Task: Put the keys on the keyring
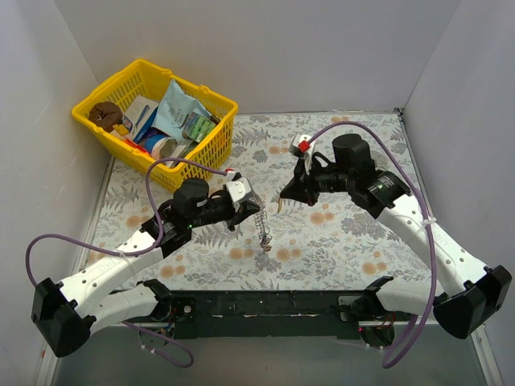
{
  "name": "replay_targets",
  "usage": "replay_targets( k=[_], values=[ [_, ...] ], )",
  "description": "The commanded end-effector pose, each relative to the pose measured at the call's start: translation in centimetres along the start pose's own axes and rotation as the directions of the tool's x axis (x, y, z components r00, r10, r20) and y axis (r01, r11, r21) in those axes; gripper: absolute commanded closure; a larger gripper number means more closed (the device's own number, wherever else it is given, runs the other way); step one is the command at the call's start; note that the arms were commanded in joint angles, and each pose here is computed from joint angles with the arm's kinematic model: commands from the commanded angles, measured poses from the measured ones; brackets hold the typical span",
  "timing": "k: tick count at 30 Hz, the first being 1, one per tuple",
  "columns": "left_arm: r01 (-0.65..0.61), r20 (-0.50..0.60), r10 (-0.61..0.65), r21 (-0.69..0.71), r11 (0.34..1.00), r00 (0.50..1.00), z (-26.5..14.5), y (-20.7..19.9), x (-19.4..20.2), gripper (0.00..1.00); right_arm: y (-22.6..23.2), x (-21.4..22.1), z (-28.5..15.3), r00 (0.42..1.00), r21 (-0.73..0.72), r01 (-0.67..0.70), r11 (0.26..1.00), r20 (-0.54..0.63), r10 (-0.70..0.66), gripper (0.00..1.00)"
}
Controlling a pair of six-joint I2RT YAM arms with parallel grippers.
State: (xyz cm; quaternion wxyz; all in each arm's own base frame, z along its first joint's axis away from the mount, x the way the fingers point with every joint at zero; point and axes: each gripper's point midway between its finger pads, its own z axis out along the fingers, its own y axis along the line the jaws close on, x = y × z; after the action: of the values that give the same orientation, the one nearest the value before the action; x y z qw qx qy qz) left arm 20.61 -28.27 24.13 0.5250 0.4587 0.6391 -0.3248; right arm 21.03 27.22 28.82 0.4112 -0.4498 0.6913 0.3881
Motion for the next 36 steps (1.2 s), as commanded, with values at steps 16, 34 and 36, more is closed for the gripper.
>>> replay_targets(
  k=[16,34,36],
  values=[
    [0.006,0.101,-0.008,0.023,1.0,0.995,0.7,0.0,-4.0,1.0,3.2,0.7,3.1,0.998,-0.105,0.015,0.994,-0.063,-0.022,0.99],
    [-0.011,0.117,0.005,0.047,0.999,0.993,0.3,-0.5,-4.5,1.0,2.4,1.2,3.7,0.998,-0.059,0.009,0.998,-0.065,-0.013,0.99],
    [-0.012,0.119,0.006,0.048,0.999,0.993,0.2,-0.6,-4.6,1.0,2.2,1.2,3.7,0.998,-0.048,0.012,0.999,-0.065,-0.015,0.99]
  ],
)
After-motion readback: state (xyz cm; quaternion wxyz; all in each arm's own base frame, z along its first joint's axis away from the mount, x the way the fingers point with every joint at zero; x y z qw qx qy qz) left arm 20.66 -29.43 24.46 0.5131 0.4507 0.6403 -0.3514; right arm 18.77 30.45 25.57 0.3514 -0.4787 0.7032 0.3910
